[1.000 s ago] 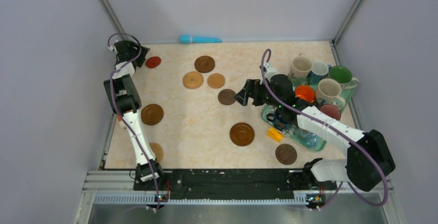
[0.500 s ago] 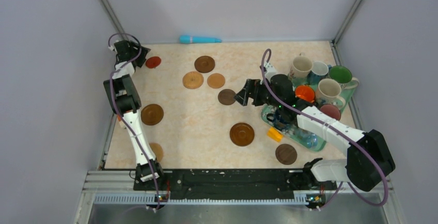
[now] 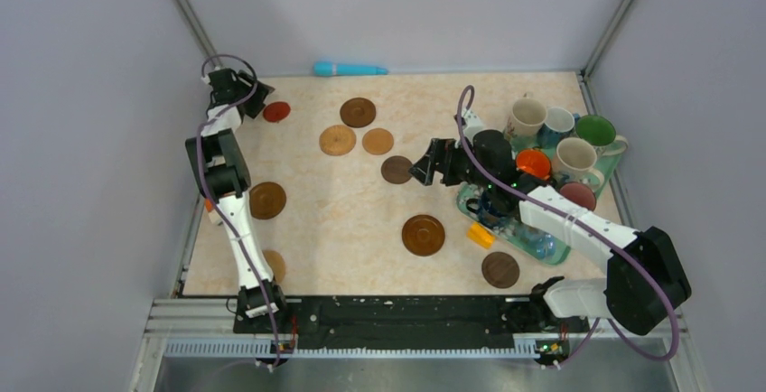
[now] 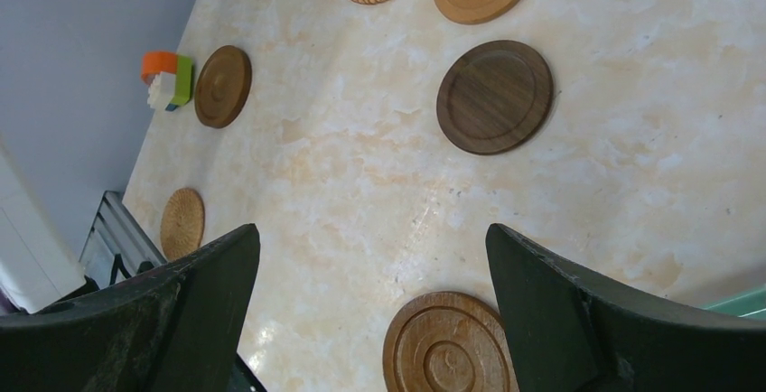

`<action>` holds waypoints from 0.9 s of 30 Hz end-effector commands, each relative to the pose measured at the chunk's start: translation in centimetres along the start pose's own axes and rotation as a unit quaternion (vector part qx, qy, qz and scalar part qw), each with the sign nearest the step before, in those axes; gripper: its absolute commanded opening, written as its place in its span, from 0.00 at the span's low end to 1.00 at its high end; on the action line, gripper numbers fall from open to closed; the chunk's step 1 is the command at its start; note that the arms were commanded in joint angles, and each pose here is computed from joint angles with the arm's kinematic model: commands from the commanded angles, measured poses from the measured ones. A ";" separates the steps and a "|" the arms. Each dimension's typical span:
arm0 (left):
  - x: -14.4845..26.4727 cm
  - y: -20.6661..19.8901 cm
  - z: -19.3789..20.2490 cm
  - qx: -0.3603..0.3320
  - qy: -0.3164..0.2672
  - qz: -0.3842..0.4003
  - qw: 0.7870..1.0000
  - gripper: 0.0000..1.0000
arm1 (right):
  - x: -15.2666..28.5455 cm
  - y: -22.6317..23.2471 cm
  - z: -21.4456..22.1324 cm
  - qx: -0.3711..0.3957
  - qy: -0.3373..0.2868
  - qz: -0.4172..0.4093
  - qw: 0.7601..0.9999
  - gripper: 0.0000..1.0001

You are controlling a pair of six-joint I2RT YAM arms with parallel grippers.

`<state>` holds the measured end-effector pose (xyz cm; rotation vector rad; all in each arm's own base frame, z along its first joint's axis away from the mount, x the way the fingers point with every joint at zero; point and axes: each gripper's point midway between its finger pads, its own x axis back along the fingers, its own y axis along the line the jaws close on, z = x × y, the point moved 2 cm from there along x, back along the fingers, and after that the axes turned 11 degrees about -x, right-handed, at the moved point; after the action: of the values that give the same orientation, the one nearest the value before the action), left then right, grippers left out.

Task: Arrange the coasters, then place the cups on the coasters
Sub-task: Move the coaster to the center of the board.

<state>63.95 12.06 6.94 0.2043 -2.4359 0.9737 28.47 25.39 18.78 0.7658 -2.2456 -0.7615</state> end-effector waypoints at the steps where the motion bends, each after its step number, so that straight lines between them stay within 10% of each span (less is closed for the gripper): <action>1: 1.9 -1.4 3.4 -0.008 0.065 -0.004 0.998 0.68 | 0.6 2.4 -1.5 0.006 -0.027 -0.038 0.999 0.94; 27: -0.4 -5.8 4.9 0.033 0.052 0.090 0.994 0.67 | 0.8 2.1 -1.3 0.007 -0.029 -0.033 0.999 0.94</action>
<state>63.06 5.06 7.05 0.0079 -2.3411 1.0669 27.92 25.14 19.27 0.7762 -2.2480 -0.7872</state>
